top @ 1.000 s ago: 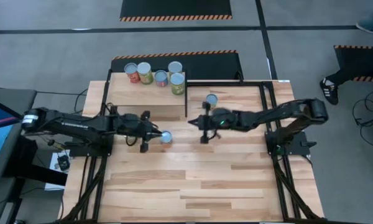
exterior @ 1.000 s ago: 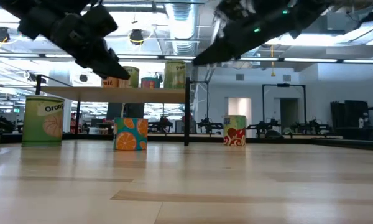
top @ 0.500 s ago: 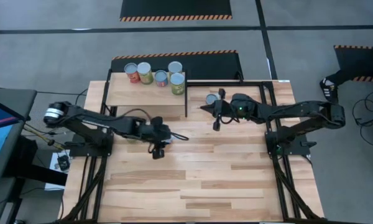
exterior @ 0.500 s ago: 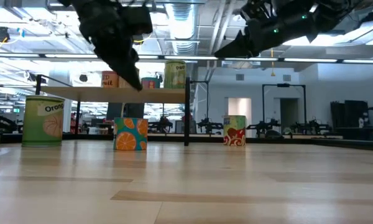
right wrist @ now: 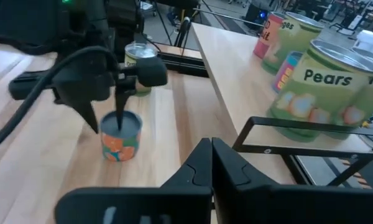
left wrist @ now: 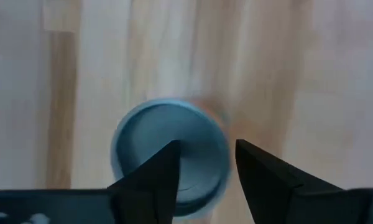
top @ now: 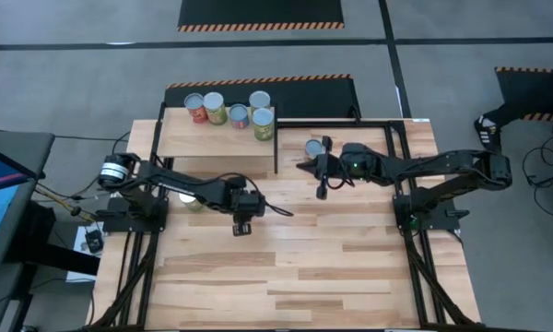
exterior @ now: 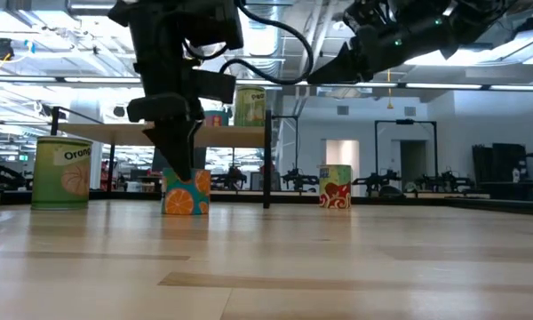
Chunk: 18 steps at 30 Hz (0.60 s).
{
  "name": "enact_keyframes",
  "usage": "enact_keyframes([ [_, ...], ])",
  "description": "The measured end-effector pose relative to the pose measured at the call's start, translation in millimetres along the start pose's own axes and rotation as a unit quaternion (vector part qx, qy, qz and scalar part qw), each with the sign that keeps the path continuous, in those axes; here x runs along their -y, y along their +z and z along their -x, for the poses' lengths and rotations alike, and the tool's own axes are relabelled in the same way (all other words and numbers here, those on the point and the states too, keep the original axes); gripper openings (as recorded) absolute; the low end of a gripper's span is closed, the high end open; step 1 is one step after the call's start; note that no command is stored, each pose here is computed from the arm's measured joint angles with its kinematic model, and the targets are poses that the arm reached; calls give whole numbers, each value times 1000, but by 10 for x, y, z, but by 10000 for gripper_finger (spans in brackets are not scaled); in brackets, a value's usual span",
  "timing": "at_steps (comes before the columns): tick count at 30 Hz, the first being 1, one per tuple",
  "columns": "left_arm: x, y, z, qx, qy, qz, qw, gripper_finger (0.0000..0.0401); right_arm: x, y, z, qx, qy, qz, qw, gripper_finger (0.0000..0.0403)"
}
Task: Pick and place cans onto a shelf
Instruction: Put the bottom canned orange on the shelf
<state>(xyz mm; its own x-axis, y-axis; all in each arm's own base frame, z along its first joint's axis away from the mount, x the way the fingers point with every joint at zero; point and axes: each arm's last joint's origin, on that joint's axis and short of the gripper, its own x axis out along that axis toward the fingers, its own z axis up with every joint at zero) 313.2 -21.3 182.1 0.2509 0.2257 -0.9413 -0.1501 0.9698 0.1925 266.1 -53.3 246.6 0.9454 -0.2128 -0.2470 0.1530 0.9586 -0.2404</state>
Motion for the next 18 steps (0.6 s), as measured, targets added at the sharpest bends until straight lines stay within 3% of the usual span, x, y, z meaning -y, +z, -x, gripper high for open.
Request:
enact_keyframes([
  [6, -4, -9, -10, -1, 4, -15, 1000, 114, -10, 11, 0, 5, 1, 1, 1000, 13],
  [13, -1, -16, 22, 2, 0, -68, 998, 14, -11, 9, 0, 4, 1, 1, 1000, 13],
  [18, -138, -1, 273, 6, -8, -90, 996, 6, -13, 2, 0, 0, 2, 1, 1000, 13],
])
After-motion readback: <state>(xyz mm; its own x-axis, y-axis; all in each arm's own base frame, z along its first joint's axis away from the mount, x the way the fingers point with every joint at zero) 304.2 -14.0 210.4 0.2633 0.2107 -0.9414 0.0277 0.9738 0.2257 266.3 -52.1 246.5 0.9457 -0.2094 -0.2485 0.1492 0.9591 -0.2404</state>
